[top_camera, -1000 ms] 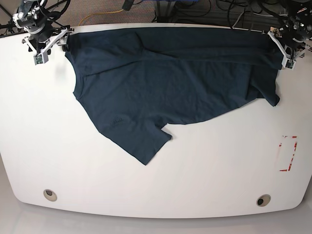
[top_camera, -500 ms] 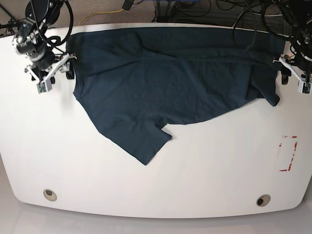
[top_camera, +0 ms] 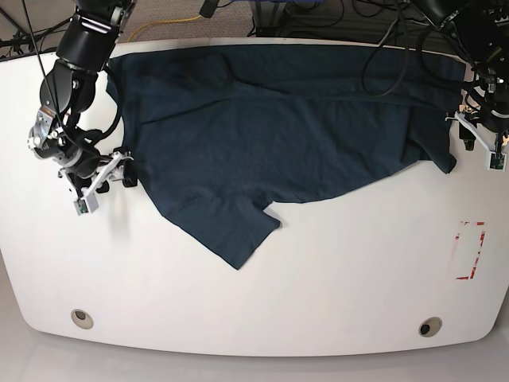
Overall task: Fold the T-shirt properly
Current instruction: 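Release the shirt and move the right gripper to the sleeve edge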
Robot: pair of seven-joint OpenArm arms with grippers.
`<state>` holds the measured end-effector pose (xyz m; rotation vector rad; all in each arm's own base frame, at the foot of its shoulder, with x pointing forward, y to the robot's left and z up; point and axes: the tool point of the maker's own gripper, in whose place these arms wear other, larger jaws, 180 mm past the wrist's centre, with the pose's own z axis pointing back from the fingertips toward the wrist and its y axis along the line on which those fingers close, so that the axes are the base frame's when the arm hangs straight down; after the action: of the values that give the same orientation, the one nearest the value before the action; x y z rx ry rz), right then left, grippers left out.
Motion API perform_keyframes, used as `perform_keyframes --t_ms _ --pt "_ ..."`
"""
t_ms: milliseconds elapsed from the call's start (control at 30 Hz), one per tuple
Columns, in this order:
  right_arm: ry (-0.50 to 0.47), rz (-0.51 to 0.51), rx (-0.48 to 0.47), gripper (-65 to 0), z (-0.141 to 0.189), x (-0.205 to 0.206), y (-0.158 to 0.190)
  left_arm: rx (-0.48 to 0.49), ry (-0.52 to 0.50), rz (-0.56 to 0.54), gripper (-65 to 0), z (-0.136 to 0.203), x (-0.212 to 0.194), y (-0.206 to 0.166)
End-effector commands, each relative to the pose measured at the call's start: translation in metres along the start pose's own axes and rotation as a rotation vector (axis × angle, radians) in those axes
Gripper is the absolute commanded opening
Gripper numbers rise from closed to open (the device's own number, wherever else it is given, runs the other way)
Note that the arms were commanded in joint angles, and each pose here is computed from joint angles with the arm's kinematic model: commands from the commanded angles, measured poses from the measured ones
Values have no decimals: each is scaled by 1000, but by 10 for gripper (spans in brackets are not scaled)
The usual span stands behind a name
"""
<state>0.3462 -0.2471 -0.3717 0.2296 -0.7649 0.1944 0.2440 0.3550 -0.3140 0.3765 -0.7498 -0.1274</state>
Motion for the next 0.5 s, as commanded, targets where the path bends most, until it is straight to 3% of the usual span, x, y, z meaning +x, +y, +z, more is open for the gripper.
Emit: perform_keyframes --t_ms 0,300,467 --pt "-64 19 35 -235 -9 32 0 19 -50 -7 -318 3 15 7" --pt "-109 -56 154 -235 -64 55 16 21 -43 -5 -318 4 11 8" --pt "-92 -46 195 -235 -84 54 29 21 -43 -5 -318 4 11 8"
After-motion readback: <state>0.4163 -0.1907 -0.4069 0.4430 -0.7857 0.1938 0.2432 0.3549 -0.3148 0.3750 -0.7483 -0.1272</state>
